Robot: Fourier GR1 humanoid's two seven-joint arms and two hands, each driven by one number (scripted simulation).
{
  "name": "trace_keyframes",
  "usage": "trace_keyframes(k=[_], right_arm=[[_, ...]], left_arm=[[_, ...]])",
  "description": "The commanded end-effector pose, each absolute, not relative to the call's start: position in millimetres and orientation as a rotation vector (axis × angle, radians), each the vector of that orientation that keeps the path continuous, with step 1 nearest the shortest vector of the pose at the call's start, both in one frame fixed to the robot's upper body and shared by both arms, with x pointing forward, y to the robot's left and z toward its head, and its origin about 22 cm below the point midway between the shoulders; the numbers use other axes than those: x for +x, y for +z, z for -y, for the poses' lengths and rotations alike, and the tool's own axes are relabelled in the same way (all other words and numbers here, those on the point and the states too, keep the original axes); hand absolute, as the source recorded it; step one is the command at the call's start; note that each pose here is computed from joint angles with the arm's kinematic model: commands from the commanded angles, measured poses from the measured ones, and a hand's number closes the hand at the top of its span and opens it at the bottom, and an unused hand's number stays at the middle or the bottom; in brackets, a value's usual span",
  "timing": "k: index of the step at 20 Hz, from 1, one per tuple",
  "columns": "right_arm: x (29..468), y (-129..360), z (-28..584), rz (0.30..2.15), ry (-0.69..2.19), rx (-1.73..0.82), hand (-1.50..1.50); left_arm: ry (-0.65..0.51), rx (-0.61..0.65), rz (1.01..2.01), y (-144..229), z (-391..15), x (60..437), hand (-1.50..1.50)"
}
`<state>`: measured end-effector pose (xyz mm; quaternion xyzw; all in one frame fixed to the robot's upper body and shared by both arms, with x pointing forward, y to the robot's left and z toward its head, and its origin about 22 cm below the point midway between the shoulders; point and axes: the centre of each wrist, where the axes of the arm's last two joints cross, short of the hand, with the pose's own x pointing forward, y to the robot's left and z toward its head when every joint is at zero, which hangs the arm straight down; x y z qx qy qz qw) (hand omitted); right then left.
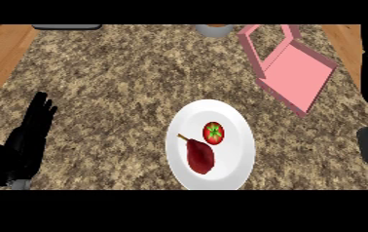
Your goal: Pick the tomato from the plate and place it in the cardboard box
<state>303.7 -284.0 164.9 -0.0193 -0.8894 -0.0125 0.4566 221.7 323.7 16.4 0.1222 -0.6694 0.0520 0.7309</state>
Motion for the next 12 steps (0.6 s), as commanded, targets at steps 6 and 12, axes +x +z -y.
trace_keyframes(k=[6,12], right_arm=[[249.6,46.6,326.0,2.327,0.083,0.055,-1.5],[220.5,-38.5,340.4,2.409,-0.117,-0.262,-1.5]], left_arm=[[-0.303,0.408,1.543,28.0,-325.6,235.1,0.0],[-0.352,0.323,1.487,6.6,-303.5,236.7,0.0]])
